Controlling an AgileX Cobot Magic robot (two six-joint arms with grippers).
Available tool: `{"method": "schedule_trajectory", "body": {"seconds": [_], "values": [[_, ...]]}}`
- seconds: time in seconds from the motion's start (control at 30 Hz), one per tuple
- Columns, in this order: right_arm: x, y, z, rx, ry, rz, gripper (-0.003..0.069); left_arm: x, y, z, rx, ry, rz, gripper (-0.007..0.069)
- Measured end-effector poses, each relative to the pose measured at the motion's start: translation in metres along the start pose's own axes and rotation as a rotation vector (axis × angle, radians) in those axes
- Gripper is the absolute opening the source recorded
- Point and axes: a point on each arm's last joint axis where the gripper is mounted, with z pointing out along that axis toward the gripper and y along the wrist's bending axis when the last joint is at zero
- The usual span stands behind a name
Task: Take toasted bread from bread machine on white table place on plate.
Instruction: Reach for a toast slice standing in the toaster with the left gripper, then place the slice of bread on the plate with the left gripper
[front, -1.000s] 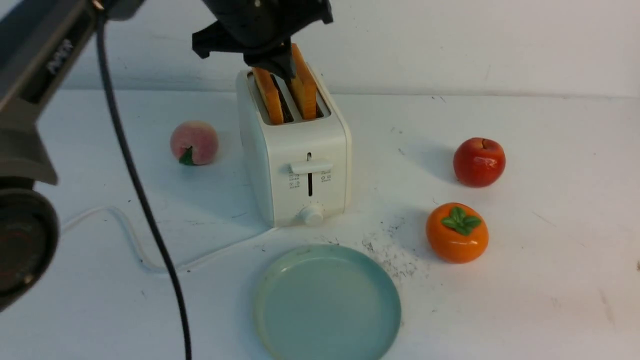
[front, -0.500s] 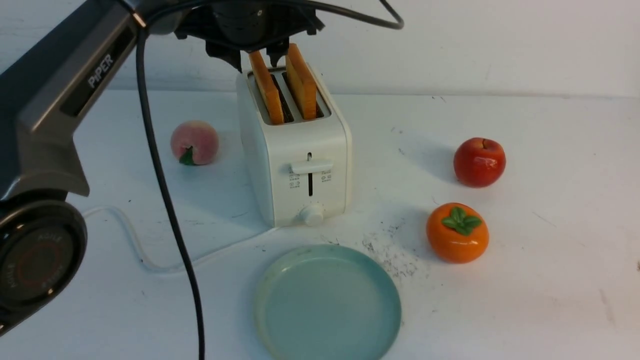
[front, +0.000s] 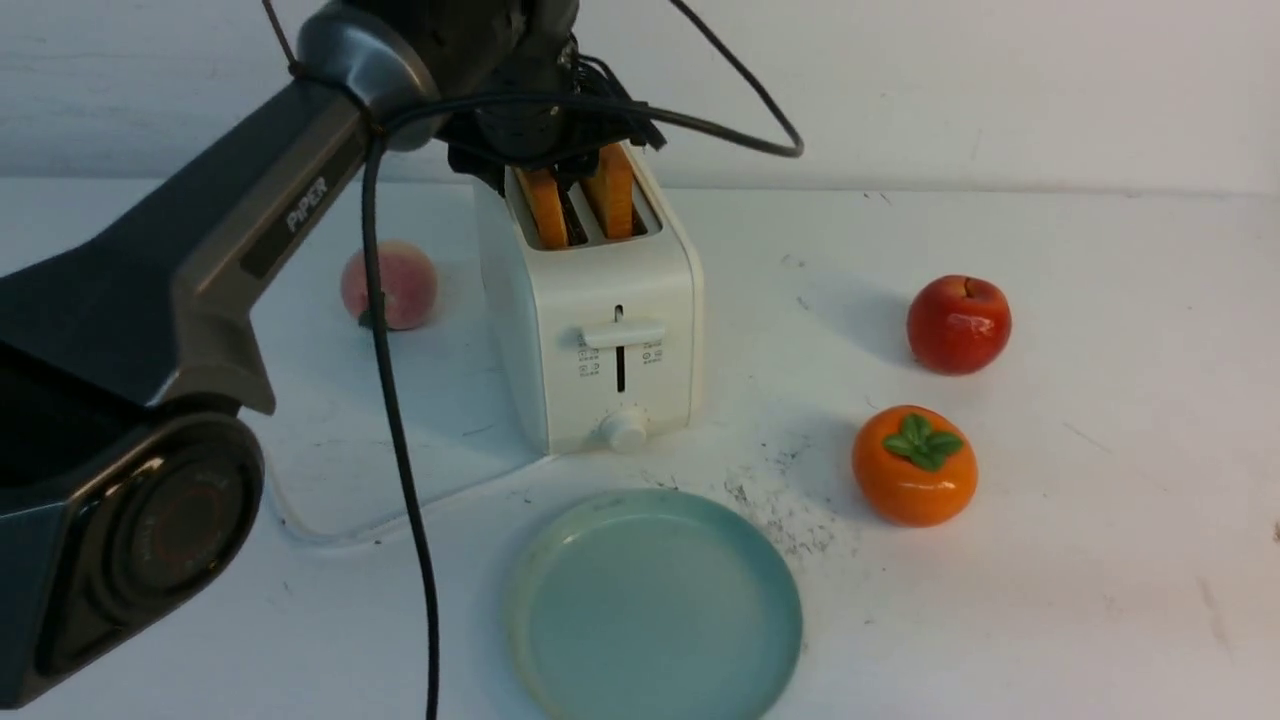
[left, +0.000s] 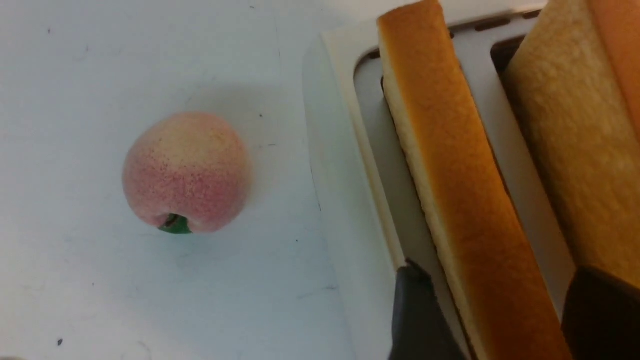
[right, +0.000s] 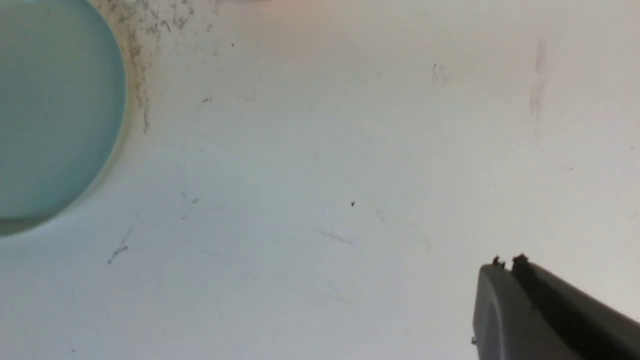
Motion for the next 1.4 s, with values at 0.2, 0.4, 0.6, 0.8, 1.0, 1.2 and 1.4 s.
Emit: {"method": "schedule_trajectory", "body": {"seconds": [0.2,0.4,0.6,0.8,1.0,1.2,1.4], "values": [[-0.001,0.000,0.000,-0.002,-0.012,0.000,0.0034,0.004,0.000,0.016,-0.038,-0.002,0.005,0.0323],[-0.002,0.000,0.000,-0.003,-0.024,0.000,0.0043,-0.001,-0.002,0.010,-0.015,-0.038,-0.032,0.0132],[-0.002,0.000,0.001,-0.005,-0.030,0.002,0.0052,-0.029,-0.002,-0.047,0.059,-0.173,-0.072,0.0118],[-0.002,0.000,0.003,-0.008,-0.036,0.004,0.0059,-0.057,0.033,-0.188,0.145,-0.384,-0.103,0.0118],[0.000,0.002,0.004,-0.030,-0.029,0.021,0.0071,-0.047,0.061,-0.275,0.233,-0.442,-0.021,0.0118],[0.000,0.002,0.005,-0.032,-0.025,0.023,0.0074,-0.018,0.055,-0.282,0.401,-0.262,0.002,0.0118],[0.001,0.002,0.005,-0.031,-0.016,0.023,0.0078,0.069,0.048,-0.218,0.428,0.222,0.009,0.0118]]}}
